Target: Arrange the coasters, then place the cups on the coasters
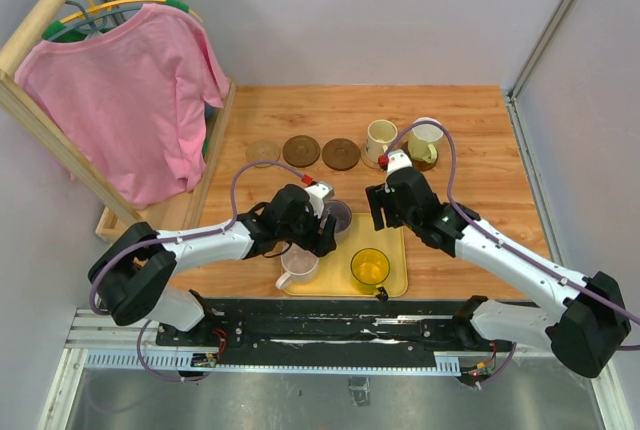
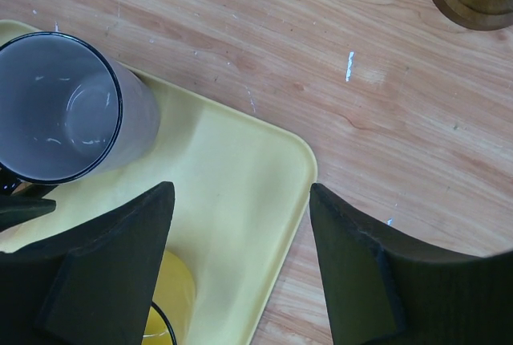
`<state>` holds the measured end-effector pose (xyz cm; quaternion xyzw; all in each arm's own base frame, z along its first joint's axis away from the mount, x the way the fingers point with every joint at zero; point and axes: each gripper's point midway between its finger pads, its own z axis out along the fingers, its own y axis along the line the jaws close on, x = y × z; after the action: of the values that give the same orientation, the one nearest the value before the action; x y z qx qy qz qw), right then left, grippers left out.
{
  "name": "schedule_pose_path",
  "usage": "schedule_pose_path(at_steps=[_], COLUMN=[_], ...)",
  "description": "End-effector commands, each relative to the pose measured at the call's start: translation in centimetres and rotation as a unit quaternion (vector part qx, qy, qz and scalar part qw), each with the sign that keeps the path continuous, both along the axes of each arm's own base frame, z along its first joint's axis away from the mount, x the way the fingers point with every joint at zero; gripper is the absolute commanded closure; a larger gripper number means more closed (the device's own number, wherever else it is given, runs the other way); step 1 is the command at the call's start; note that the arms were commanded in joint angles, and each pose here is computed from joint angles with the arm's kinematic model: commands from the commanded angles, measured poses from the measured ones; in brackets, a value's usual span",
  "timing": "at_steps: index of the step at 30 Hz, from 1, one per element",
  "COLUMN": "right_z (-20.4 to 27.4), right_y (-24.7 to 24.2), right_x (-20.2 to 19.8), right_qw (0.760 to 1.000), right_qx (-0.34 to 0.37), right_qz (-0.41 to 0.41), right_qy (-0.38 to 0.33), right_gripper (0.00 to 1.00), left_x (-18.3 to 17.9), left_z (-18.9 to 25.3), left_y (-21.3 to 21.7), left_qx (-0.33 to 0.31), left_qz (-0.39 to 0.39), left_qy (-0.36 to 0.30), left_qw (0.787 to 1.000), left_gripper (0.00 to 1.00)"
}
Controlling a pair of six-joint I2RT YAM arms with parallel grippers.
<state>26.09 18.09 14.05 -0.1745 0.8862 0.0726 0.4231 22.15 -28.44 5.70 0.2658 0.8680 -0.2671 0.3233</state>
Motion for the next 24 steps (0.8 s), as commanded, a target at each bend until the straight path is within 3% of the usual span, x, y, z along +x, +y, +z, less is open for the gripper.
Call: schedule_pose_path(at_steps=[1,5,10,16,17,19,20,24], right_z=[-0.4,-0.5,-0.8,-0.9,-0.9,-0.9,-0.8,-0.7], right_y=[0.9,1.1,1.2,1.4,1.4,1.4,1.4,1.5], right_x=[-0.4,-0.4,-0.4,-0.5,-0.5,-0.5,-0.5,-0.6], right_qw=[1.0,1.0,1.0,1.0,1.0,1.0,1.0,1.0], right_qx=[0.007,0.009,0.012,0.016,0.016,0.016,0.019,0.023], right_qz=[0.011,0.013,0.012,0.015,0.015,0.016,0.016,0.018], right_qy=[0.008,0.01,0.014,0.014,0.014,0.013,0.012,0.01], right_gripper=[0.3,0.3,0.29,0.28,0.28,0.28,0.28,0.27], left_x=[1.2,1.2,1.3,1.3,1.3,1.4,1.4,1.7], left_z=[0.0,-0.3,-0.2,0.0,0.2,0.8,1.2,2.9], left_y=[0.0,0.2,0.3,0.2,0.1,-0.1,-0.3,-0.6], left_qx=[0.014,0.024,0.028,0.026,0.024,0.016,0.011,-0.004], left_qz=[0.006,0.006,0.003,-0.001,-0.001,-0.001,-0.002,-0.003], left_qy=[-0.027,-0.028,-0.032,-0.034,-0.036,-0.044,-0.049,-0.069], left_qw=[1.0,0.999,0.999,0.999,0.999,0.999,0.999,0.998], left_gripper=[0.28,0.4,0.61,0.66,0.72,0.95,0.99,1.0])
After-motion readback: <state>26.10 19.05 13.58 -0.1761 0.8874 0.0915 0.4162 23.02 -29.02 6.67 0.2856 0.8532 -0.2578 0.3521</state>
